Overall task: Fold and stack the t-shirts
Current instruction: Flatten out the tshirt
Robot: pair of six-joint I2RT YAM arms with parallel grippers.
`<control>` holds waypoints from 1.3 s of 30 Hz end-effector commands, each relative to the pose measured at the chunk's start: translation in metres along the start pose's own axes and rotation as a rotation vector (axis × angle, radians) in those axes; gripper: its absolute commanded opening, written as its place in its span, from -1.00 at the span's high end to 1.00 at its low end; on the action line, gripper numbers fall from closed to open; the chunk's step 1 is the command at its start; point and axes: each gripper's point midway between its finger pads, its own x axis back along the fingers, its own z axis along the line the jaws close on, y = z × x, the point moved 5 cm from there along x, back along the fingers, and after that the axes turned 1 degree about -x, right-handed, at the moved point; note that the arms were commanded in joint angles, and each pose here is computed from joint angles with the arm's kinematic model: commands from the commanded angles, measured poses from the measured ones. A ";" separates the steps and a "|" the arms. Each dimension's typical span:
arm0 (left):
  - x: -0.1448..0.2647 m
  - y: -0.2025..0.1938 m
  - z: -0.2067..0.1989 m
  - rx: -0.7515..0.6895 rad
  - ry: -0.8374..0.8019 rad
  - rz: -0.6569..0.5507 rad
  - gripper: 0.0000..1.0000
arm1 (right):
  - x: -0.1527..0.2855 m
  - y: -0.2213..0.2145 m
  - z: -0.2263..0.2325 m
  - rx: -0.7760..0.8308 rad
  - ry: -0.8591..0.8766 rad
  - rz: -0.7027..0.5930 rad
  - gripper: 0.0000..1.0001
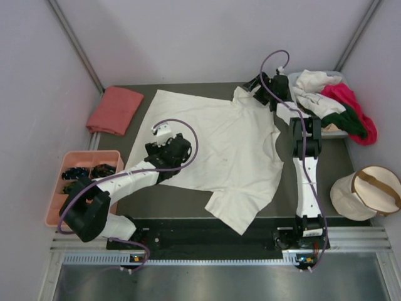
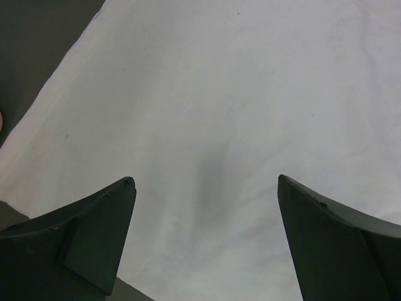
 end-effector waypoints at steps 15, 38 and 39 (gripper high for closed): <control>0.002 0.007 -0.006 0.049 -0.013 -0.019 -0.98 | 0.028 -0.002 0.010 0.028 -0.010 0.014 -0.97; 0.000 0.004 -0.003 0.042 0.012 -0.020 -0.98 | -0.012 0.000 0.009 -0.018 0.082 0.051 -0.97; -0.001 0.004 -0.003 0.039 0.013 -0.019 -0.98 | -0.012 0.003 0.011 -0.019 0.092 0.042 -0.97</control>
